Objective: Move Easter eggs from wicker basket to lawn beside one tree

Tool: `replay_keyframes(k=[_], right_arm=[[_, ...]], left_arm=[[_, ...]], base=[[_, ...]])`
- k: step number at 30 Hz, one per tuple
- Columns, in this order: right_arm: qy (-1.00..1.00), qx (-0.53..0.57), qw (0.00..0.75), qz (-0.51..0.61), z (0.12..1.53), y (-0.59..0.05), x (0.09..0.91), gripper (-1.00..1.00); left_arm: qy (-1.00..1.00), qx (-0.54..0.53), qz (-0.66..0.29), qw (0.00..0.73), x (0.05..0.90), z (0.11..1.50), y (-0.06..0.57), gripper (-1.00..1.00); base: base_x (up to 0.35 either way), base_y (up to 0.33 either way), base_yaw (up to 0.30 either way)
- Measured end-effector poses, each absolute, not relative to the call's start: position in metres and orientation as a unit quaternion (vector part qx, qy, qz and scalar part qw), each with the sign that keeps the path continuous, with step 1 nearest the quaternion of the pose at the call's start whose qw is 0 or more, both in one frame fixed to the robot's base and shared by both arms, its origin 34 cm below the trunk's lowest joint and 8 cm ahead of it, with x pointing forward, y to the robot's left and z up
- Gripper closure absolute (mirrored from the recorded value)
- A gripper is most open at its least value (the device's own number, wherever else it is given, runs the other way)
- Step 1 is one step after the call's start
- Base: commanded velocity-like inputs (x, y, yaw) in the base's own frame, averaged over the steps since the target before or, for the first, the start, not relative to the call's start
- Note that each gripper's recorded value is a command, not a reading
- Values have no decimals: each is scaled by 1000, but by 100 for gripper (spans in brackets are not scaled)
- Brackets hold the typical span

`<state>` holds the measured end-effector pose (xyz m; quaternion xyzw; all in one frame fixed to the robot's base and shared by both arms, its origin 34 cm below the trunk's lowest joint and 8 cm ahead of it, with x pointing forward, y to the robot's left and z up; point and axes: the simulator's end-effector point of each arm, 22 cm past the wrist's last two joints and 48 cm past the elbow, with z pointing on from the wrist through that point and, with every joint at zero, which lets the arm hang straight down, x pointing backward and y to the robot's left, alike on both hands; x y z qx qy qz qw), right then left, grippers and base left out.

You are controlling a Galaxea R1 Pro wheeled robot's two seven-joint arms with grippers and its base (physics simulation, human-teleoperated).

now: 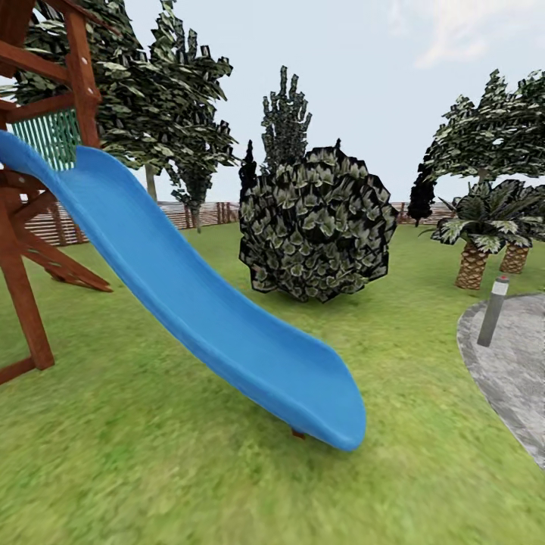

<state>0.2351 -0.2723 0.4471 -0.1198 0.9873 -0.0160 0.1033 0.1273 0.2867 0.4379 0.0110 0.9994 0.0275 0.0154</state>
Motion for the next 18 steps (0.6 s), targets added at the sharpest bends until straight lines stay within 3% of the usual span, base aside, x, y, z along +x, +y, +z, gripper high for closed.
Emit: replay_keyframes(k=[18], right_arm=[[987,-120,103,-17,447,-273,235,-100]], left_arm=[[999,11,27,15,127,438,287,-100]], base=[[238,-279,-1]])
